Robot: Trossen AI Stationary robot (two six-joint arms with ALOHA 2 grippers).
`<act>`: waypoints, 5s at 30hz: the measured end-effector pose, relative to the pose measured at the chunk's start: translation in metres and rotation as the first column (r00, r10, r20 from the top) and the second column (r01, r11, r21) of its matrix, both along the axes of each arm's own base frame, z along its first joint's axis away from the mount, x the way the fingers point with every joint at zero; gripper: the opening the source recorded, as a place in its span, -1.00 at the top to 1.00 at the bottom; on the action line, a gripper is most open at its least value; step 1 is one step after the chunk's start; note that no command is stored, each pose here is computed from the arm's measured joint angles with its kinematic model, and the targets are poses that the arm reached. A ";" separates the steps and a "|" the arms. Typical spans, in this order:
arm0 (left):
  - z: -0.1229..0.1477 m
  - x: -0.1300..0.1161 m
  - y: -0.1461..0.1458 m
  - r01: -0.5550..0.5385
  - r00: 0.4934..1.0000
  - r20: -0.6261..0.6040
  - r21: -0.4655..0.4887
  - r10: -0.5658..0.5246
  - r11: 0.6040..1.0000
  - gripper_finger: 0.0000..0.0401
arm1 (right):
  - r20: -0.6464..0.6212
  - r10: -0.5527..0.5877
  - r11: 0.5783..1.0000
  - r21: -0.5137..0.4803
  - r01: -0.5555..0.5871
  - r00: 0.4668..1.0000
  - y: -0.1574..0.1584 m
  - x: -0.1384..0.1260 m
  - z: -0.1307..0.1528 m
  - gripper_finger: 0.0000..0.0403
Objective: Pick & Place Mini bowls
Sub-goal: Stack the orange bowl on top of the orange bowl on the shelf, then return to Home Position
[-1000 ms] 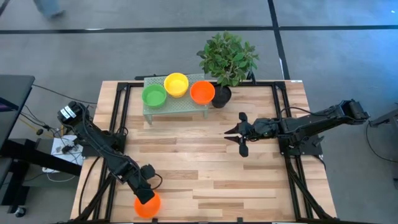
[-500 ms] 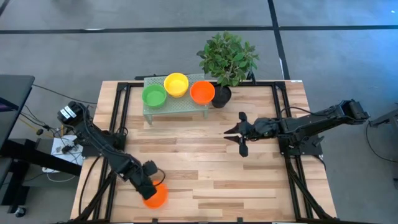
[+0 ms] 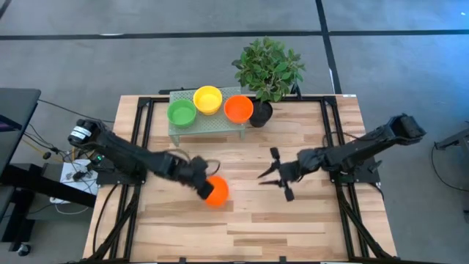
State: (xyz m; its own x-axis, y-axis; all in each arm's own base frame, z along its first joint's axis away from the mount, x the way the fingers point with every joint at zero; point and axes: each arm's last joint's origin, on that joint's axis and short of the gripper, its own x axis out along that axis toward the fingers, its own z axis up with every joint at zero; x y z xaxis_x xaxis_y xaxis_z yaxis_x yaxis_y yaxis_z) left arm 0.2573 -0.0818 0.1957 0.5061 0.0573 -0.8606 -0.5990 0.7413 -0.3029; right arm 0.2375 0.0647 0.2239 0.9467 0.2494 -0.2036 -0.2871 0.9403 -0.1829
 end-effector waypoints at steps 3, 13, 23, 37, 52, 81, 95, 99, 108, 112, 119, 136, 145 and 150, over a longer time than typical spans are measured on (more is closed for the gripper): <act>0.011 0.015 0.021 0.009 0.997 0.072 0.048 -0.013 0.999 0.96 | -0.034 0.008 0.997 -0.074 -0.011 0.999 0.014 0.019 -0.002 0.56; 0.023 0.032 0.056 0.003 0.985 0.170 0.179 -0.034 0.984 0.94 | -0.303 -0.115 0.928 -0.372 -0.007 0.946 0.039 0.091 -0.005 0.34; 0.019 0.029 0.057 -0.008 0.988 0.151 0.199 -0.023 0.980 0.95 | -0.412 -0.285 0.747 -0.661 -0.069 0.865 0.050 0.136 -0.024 0.21; 0.019 0.028 0.058 -0.046 0.989 0.147 0.226 0.013 0.973 0.86 | -0.453 -0.408 0.671 -0.738 -0.077 0.793 0.052 0.155 -0.029 0.64; 0.022 0.032 0.058 -0.058 0.981 0.194 0.244 0.010 0.968 0.63 | -0.597 -0.455 0.780 -0.625 -0.027 0.661 0.051 0.139 -0.037 0.98; 0.095 -0.005 -0.018 0.341 0.773 0.140 0.731 -0.619 0.591 0.83 | -0.480 -0.531 0.838 -0.423 0.345 0.698 -0.027 0.093 0.092 0.98; 0.093 -0.062 0.001 0.148 0.801 0.310 0.727 -0.513 0.671 0.85 | -0.489 -0.572 0.812 -0.451 0.370 0.659 -0.097 0.149 0.121 0.97; 0.095 -0.063 0.001 0.139 0.796 0.325 0.724 -0.511 0.676 0.85 | -0.550 -0.582 0.810 -0.461 0.363 0.599 -0.117 0.161 0.108 0.97; 0.094 -0.062 0.000 0.139 0.795 0.326 0.723 -0.512 0.676 0.85 | -0.530 -0.625 0.780 -0.405 0.477 0.573 -0.136 0.168 0.123 0.97; 0.093 -0.062 0.000 0.142 0.797 0.323 0.722 -0.511 0.677 0.85 | -0.532 -0.628 0.777 -0.397 0.488 0.567 -0.137 0.165 0.129 0.97; 0.094 -0.061 0.000 0.136 0.794 0.331 0.720 -0.509 0.680 0.85 | -0.585 -0.650 0.742 -0.352 0.570 0.485 -0.158 0.159 0.119 0.97; 0.095 -0.061 -0.001 0.126 0.789 0.345 0.719 -0.509 0.683 0.85 | -0.645 -0.574 0.796 -0.298 0.527 0.504 -0.170 0.162 0.106 0.81; 0.096 -0.060 -0.001 0.124 0.786 0.349 0.720 -0.510 0.683 0.85 | -0.625 -0.602 0.785 -0.349 0.512 0.497 -0.166 0.165 0.107 0.62; 0.096 -0.060 -0.001 0.121 0.785 0.352 0.719 -0.509 0.684 0.85 | -0.589 -0.582 0.807 -0.331 0.489 0.561 -0.144 0.167 0.132 0.60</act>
State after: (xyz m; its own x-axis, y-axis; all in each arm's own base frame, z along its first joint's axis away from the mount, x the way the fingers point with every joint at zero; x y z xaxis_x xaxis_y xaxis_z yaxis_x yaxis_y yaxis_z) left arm 0.1970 -0.0825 0.2917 0.9268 0.2308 -0.2963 -0.1966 0.9703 0.1410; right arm 0.4047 -0.0796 0.3559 0.5167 -0.3289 -0.7904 0.1769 0.9443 -0.2773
